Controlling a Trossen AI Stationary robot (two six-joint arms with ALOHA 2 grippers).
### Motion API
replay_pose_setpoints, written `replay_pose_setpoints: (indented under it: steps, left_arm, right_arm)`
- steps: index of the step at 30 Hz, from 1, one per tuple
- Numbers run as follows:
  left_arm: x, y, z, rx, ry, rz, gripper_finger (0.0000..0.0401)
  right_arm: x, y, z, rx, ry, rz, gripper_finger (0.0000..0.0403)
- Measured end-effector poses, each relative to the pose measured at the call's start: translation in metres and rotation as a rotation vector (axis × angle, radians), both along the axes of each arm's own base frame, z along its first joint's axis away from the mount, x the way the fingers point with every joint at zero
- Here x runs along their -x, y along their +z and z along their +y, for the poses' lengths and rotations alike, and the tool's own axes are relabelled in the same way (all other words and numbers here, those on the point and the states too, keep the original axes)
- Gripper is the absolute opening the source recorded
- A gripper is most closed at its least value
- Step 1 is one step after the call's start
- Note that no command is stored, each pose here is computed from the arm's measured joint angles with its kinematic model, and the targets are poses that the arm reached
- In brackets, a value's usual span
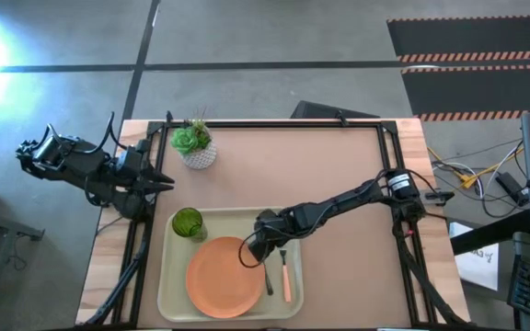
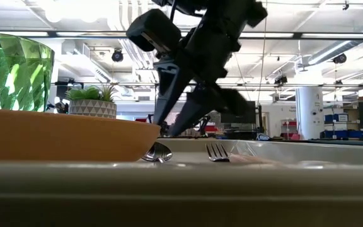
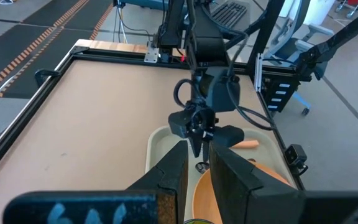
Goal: Pick and place plate/cup/fork/spoon on tray
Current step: Adjust the black spoon on the white tray
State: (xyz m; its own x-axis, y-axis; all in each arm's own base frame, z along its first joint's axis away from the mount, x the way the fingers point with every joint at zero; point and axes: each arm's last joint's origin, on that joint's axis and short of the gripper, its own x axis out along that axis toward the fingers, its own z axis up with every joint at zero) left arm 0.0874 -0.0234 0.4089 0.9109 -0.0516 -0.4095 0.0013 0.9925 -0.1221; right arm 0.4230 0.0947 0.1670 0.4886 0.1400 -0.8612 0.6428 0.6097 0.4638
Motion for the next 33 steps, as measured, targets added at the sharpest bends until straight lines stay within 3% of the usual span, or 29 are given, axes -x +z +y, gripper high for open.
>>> replay_pose_setpoints:
  steps: [16,28,33]
  left_arm:
    - [0.000,0.000,0.000,0.000,0.000,0.000,0.0047]
    - [0.000,0.000,0.000,-0.002,0.000,0.004,0.0047]
    - [0.000,0.000,0.000,-0.002,0.000,0.005,0.0047]
  right_arm:
    - [0.009,-0.026,-0.007,-0.077,-0.003,0.013,0.0118]
    - [0.008,-0.027,-0.008,-0.082,-0.003,-0.015,0.0118]
    - [0.004,-0.028,-0.008,-0.092,0.005,-0.096,0.0118]
